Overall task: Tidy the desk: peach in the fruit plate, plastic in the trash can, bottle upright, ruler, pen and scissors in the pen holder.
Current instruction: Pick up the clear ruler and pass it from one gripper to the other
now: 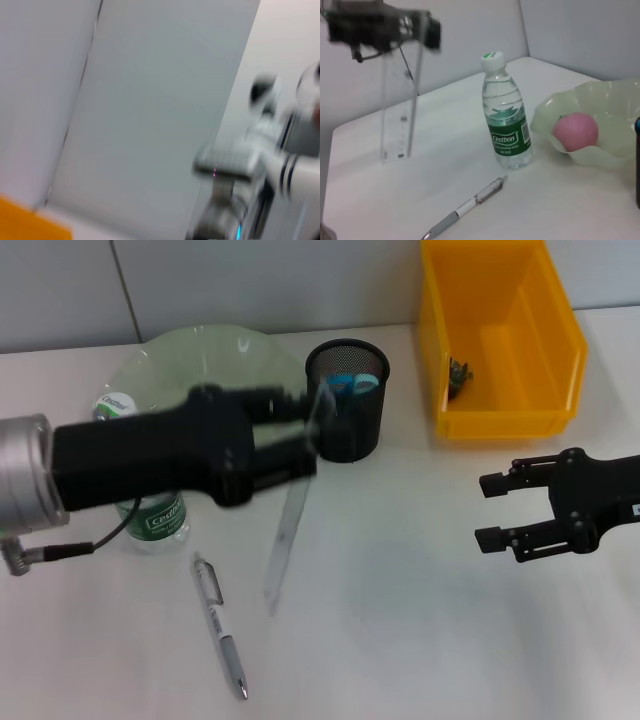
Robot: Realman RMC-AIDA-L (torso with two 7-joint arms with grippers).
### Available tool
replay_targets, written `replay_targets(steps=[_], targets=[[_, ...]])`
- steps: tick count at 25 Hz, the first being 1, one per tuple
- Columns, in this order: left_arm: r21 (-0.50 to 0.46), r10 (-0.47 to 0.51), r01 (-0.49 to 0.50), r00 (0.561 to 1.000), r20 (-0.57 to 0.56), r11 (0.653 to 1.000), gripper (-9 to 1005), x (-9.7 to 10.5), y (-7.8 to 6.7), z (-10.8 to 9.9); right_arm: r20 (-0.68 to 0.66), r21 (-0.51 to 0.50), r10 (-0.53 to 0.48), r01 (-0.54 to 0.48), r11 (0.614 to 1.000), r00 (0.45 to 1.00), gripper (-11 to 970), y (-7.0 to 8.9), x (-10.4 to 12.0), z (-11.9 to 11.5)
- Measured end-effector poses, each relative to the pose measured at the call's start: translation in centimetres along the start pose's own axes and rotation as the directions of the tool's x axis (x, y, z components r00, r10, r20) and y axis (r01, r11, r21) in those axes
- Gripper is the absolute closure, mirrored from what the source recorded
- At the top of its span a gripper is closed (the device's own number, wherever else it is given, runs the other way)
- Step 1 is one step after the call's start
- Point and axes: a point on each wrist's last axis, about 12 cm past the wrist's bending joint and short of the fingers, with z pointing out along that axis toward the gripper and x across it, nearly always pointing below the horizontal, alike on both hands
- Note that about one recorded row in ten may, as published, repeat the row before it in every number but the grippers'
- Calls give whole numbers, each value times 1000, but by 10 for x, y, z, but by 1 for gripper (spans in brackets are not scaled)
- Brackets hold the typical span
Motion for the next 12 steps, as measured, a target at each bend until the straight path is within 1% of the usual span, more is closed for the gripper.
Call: replay_targets(steps=[1, 2, 3, 5, 7, 8, 10, 12], targets=[[10, -11, 10, 998, 59, 1000, 593, 2, 2, -1, 0, 0, 1, -1, 1000, 1000, 185, 0, 0, 0], [10, -11, 10, 998, 59, 1000, 593, 2, 2, -1, 1, -1, 2, -2, 1000, 1000, 185, 0, 0, 0], [15, -37, 35, 989, 141, 999, 593, 7, 6, -3, 1, -1, 3, -3, 1000, 1000, 185, 0, 1, 0], [16, -35, 32, 968, 250, 999, 593, 13, 11, -3, 1, 0, 7, -7, 1000, 1000, 185, 1, 2, 0], [16, -35, 32, 968, 250, 999, 593, 13, 11, -3, 4, 8, 14, -14, 1000, 1000, 185, 1, 4, 0], [-10, 30, -28, 924, 381, 1000, 593, 23, 14, 1, 8, 13, 15, -16, 1000, 1000, 185, 1, 6, -1], [-28, 61, -54, 907, 416, 998, 593, 26, 15, 4, 16, 21, 17, -17, 1000, 1000, 185, 2, 7, -2], [-28, 61, -54, 907, 416, 998, 593, 26, 15, 4, 22, 27, 13, -14, 1000, 1000, 185, 2, 8, -2]])
